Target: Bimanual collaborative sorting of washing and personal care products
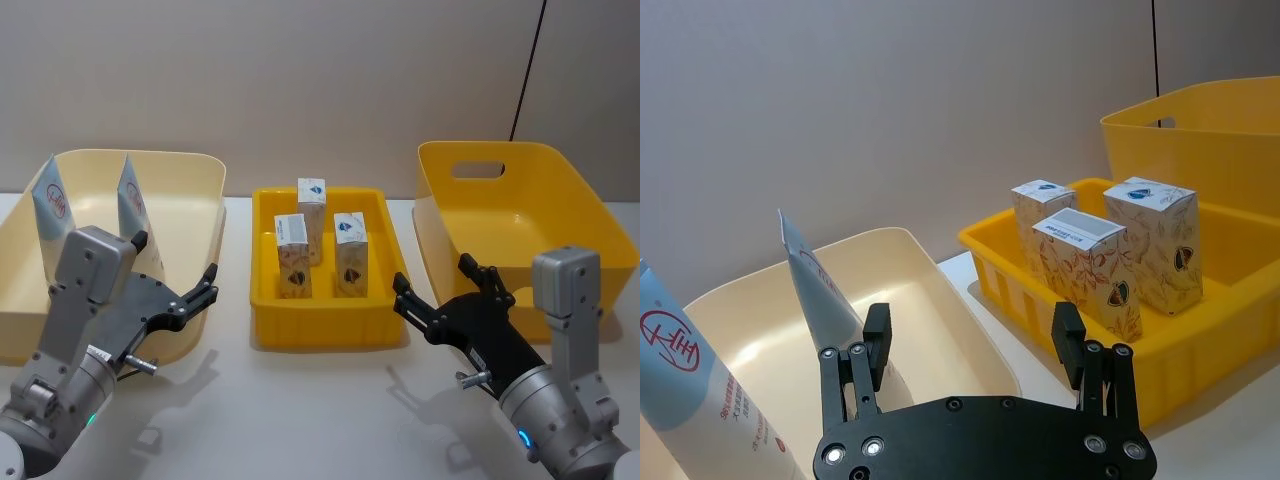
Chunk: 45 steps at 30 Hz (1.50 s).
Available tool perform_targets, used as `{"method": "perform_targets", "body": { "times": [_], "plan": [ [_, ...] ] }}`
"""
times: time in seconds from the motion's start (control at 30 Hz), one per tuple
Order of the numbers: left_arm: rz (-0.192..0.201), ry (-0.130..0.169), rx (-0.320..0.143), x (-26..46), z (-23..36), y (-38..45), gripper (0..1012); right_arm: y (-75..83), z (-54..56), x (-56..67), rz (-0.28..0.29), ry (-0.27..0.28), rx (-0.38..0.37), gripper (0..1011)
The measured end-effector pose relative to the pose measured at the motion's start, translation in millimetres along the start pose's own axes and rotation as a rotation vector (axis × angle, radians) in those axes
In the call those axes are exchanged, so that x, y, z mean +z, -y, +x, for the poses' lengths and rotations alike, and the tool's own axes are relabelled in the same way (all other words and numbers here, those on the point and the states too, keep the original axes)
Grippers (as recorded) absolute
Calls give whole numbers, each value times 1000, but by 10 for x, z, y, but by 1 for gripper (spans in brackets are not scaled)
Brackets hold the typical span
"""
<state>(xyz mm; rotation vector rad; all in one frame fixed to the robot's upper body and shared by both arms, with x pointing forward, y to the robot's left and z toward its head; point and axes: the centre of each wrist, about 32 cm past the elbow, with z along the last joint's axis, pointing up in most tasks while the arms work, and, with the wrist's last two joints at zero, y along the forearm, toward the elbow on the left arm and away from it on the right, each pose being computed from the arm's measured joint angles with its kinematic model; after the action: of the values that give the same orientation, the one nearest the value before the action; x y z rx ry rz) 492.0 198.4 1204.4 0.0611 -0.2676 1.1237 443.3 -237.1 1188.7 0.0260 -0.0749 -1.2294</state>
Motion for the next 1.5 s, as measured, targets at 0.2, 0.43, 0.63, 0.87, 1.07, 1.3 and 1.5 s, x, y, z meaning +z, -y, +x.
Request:
{"method": "perform_targets", "body": {
  "times": [0.2,0.43,0.63,0.87,1.07,1.3,1.5],
  "plan": [
    [0,0,0,0,0,0,1003,0,0,0,0,0,0,1001],
    [0,0,0,0,0,0,1003,0,0,0,0,0,0,1001],
    [1,-2,3,-2,7,-4,1003,0,0,0,0,0,0,1001],
    [0,-15,16,15,51,-32,1003,0,0,0,0,0,0,1001],
    [-1,-34,31,54,104,-57,1003,0,0,0,0,0,0,1001],
    [3,-62,47,115,186,-65,1003,0,0,0,0,0,0,1001],
    [7,-94,55,166,239,-39,1003,0,0,0,0,0,0,1001]
  ]
}}
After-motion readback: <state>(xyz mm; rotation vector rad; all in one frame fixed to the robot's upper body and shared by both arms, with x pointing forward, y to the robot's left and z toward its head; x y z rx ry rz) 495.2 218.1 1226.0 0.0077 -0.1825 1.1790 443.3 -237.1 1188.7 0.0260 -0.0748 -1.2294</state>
